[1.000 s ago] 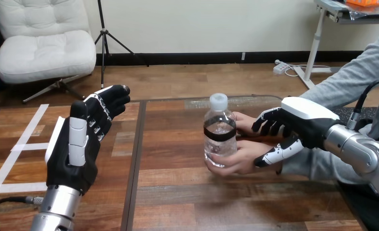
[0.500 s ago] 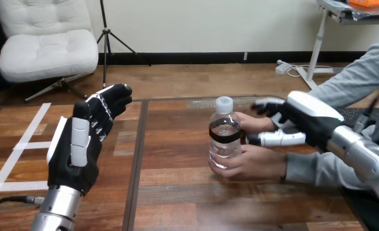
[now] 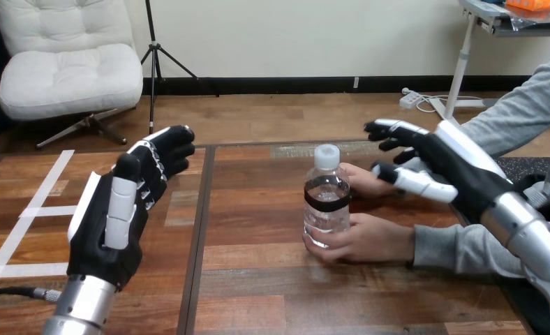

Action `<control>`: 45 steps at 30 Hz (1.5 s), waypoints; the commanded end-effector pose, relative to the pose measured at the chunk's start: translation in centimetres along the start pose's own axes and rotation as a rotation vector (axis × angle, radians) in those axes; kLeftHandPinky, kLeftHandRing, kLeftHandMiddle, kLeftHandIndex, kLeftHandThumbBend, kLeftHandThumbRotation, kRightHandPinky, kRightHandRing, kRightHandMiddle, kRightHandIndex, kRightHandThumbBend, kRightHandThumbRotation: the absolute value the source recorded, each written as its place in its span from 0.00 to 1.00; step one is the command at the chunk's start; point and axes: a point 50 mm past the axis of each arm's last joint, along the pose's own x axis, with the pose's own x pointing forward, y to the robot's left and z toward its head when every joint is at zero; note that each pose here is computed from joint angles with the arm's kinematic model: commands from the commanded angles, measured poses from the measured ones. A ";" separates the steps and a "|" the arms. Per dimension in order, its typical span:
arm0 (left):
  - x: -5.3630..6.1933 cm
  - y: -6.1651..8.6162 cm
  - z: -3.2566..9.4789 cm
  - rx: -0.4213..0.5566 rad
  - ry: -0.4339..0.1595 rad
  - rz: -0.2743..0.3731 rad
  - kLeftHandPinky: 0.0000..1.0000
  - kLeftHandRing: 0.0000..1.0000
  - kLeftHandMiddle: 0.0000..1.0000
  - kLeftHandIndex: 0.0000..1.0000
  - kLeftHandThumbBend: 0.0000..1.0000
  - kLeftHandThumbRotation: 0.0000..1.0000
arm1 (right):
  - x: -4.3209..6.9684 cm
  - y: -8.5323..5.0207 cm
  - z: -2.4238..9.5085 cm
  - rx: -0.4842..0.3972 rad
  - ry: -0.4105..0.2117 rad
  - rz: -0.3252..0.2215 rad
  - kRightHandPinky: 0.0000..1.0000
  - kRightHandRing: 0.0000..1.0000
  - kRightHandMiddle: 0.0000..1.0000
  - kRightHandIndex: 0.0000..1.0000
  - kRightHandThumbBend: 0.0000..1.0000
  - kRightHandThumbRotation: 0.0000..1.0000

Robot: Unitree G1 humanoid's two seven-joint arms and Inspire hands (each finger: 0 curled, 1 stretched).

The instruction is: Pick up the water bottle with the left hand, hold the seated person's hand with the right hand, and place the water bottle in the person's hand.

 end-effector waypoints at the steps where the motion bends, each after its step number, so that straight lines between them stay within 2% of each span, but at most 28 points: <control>1: 0.7 -0.2 2.2 0.059 -0.085 -0.050 0.81 0.84 0.83 0.77 0.83 1.00 | -0.1 -0.6 1.5 0.131 -0.111 -0.103 0.76 0.83 0.85 0.86 1.00 1.00; 9: -0.1 -0.3 2.8 0.102 -0.088 -0.038 0.79 0.83 0.82 0.78 0.87 0.98 | -1.3 0.2 2.0 0.346 -0.157 -0.139 0.83 0.88 0.87 0.88 1.00 1.00; 16: -1.1 -0.6 3.1 0.110 -0.087 -0.008 0.79 0.82 0.81 0.78 0.89 0.95 | -2.5 1.2 3.3 0.514 -0.241 -0.155 0.85 0.90 0.89 0.91 1.00 1.00; 22: -1.8 -0.8 3.2 0.107 -0.087 -0.004 0.80 0.82 0.82 0.80 0.88 0.94 | -3.3 2.0 4.4 0.632 -0.265 -0.186 0.86 0.91 0.89 0.91 1.00 1.00; 28: -2.0 -0.9 3.2 0.097 -0.090 -0.002 0.81 0.82 0.82 0.81 0.87 0.94 | -4.1 2.8 5.5 0.748 -0.272 -0.208 0.89 0.91 0.90 0.91 1.00 1.00; 34: -1.8 -0.9 3.2 0.065 -0.100 0.010 0.82 0.83 0.82 0.81 0.85 0.95 | -4.7 3.7 6.2 0.848 -0.268 -0.212 0.98 0.95 0.95 0.95 1.00 1.00; 45: -1.4 -1.0 3.5 0.039 -0.125 0.031 0.90 0.86 0.84 0.83 0.84 0.96 | -5.8 4.9 7.2 0.947 -0.235 -0.228 1.00 0.96 0.96 0.97 1.00 1.00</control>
